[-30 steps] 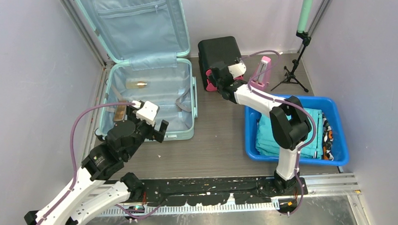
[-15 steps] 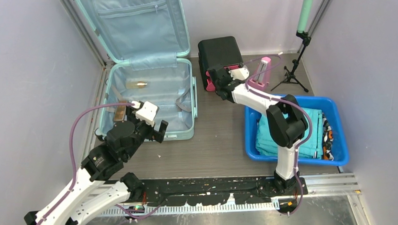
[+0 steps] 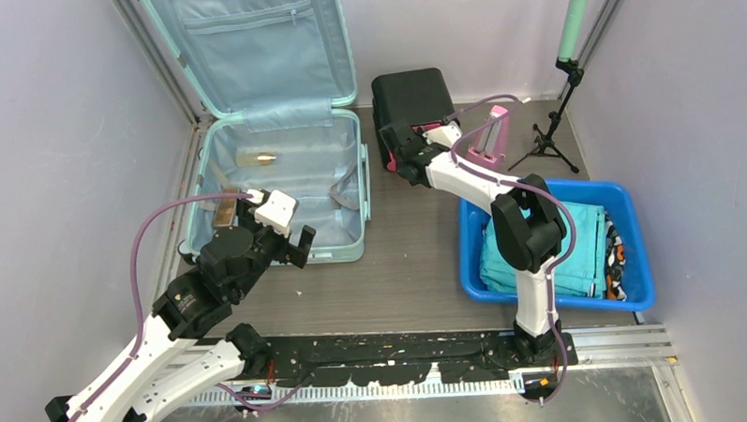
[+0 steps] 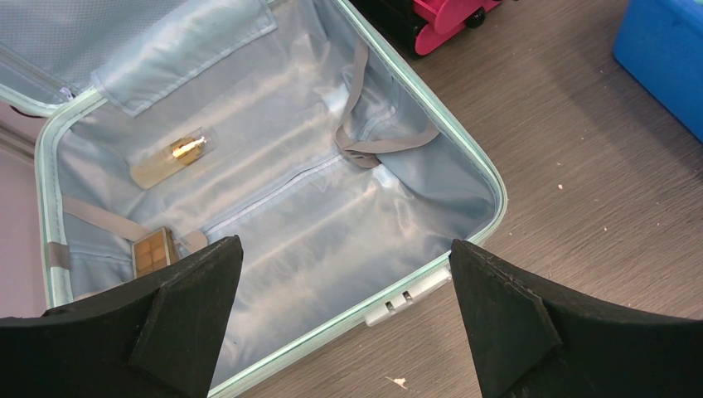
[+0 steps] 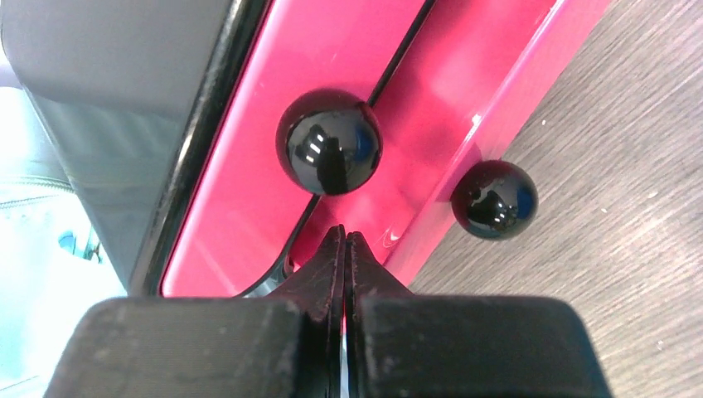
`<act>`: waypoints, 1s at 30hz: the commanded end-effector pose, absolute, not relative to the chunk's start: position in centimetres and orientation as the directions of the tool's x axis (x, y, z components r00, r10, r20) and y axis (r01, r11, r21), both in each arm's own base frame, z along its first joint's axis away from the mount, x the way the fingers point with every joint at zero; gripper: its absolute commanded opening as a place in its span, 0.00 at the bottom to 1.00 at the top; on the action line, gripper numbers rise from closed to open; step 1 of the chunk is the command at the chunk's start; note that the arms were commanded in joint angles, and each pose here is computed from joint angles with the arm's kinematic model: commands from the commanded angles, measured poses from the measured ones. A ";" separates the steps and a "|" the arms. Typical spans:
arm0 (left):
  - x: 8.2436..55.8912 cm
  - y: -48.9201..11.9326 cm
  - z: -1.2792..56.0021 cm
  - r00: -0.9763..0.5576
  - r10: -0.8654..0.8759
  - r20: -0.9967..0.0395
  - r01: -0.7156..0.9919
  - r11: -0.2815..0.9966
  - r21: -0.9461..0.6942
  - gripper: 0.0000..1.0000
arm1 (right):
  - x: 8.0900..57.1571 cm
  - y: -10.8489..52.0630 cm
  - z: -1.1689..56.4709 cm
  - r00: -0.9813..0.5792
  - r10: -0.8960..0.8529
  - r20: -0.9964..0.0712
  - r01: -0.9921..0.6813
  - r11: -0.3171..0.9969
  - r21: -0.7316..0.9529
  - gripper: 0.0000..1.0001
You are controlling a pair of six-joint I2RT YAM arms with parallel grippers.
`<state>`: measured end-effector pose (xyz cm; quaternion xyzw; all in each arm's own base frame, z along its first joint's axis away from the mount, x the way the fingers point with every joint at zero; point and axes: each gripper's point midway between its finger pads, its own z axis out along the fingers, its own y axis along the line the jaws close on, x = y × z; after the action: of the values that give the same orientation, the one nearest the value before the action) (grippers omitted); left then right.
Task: Open, take out, and arrange the luggage
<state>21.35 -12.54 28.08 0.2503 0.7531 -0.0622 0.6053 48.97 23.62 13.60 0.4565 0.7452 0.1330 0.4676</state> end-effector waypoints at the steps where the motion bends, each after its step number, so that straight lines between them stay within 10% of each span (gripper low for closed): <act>1: 21.7 -12.9 29.2 -0.107 0.274 -0.956 0.446 0.872 0.200 1.00 | 47.9 22.4 14.5 -0.104 0.777 -0.620 0.599 0.547 0.584 0.00; 22: 22.1 -12.9 28.5 -0.125 0.295 -0.947 0.437 0.874 0.214 1.00 | 47.2 24.2 20.7 -0.190 0.740 -0.645 0.388 0.660 0.643 0.01; 30: 23.1 -11.2 27.7 -0.178 0.327 -0.928 0.326 0.910 0.258 1.00 | 42.1 24.4 24.0 -0.377 0.538 -0.754 0.105 0.833 0.543 0.21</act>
<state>22.21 -12.47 26.92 0.2472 0.7683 -0.0361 0.5894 44.70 24.41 19.72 0.3012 0.8013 0.1740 0.4867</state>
